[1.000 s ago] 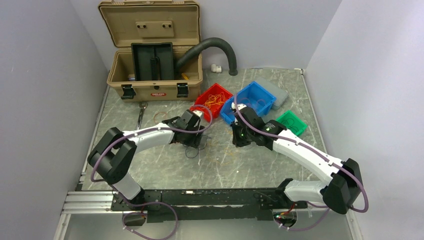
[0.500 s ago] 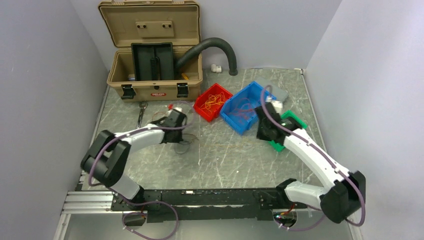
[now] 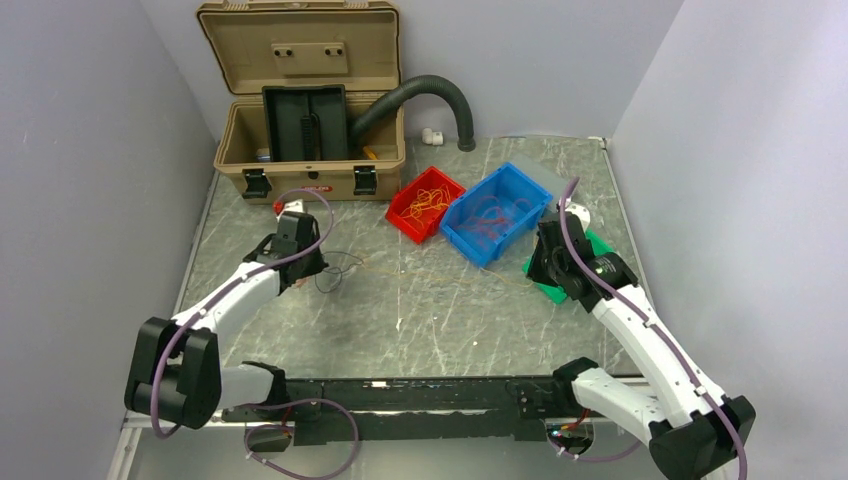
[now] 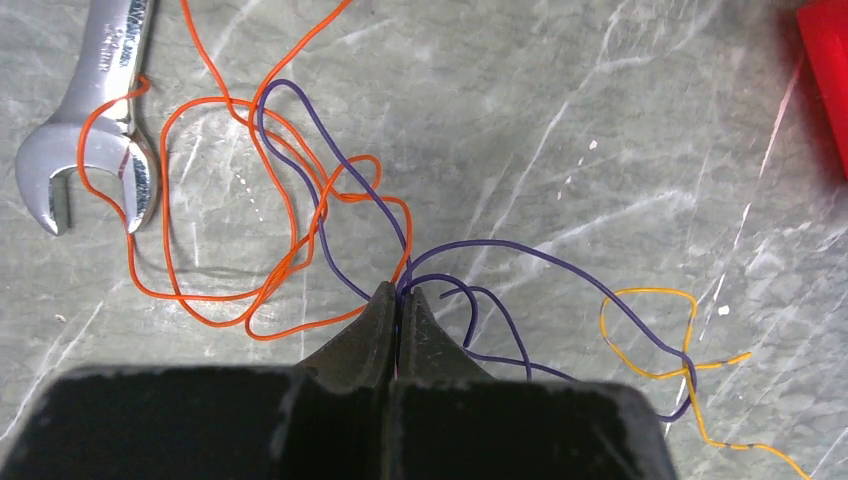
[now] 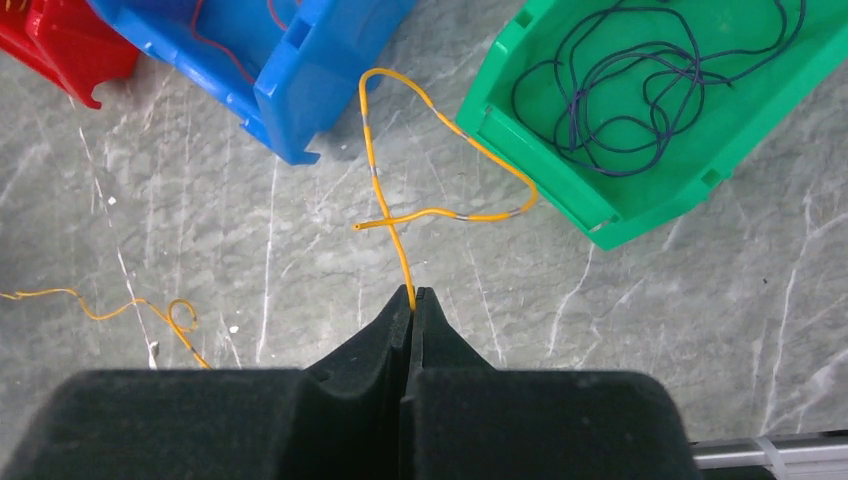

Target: Untangle the cables

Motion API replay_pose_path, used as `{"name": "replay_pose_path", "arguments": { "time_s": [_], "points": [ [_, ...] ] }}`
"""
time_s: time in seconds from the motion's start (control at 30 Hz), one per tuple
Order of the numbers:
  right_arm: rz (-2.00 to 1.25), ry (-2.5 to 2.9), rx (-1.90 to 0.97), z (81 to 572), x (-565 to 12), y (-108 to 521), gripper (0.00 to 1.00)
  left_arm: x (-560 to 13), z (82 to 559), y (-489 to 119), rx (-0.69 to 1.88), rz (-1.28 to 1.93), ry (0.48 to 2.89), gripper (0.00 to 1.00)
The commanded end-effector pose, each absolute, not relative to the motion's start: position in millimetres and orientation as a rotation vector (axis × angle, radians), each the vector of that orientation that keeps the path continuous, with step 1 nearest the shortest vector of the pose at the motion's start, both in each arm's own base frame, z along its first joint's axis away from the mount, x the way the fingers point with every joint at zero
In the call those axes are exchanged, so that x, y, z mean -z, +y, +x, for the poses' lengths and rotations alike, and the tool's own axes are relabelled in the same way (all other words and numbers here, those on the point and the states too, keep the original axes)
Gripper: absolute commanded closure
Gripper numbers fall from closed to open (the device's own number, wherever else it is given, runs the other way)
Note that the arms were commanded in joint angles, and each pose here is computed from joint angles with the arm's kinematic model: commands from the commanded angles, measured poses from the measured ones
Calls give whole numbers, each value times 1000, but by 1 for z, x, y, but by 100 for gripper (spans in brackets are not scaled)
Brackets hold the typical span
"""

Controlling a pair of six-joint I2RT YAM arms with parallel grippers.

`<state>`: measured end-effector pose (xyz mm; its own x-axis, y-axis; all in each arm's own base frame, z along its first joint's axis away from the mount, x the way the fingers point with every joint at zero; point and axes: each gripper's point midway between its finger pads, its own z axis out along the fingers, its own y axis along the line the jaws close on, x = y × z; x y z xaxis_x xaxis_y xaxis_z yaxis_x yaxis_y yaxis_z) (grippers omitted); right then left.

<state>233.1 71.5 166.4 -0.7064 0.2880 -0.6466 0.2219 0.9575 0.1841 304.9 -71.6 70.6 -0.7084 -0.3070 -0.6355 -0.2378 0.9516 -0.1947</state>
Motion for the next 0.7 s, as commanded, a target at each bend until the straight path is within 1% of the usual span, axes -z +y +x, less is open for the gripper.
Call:
{"name": "replay_pose_path", "arguments": {
  "time_s": [0.0, 0.1, 0.23, 0.37, 0.43, 0.57, 0.67],
  "points": [
    [374, 2328, -99, 238, -182, 65, 100, -79, 304, -65, 199, -511, 2347, 100],
    [572, 2215, 80, 232, -199, 28, 100, -71, 301, -52, 283, -651, 2335, 100],
    [729, 2075, 116, 223, -219, 4, 100, -62, 296, -36, 289, -774, 2314, 100],
    [879, 1966, 199, 207, -231, -22, 100, -56, 293, -33, 340, -841, 2308, 100],
    [900, 1910, 195, 203, -242, -28, 100, -55, 293, -37, 382, -831, 2310, 100],
    [765, 1894, 50, 213, -257, -11, 100, -59, 295, -30, 385, -850, 2285, 100],
    [412, 2008, -206, 230, -254, 47, 100, -73, 303, -39, 440, -733, 2262, 100]
  ]
}}
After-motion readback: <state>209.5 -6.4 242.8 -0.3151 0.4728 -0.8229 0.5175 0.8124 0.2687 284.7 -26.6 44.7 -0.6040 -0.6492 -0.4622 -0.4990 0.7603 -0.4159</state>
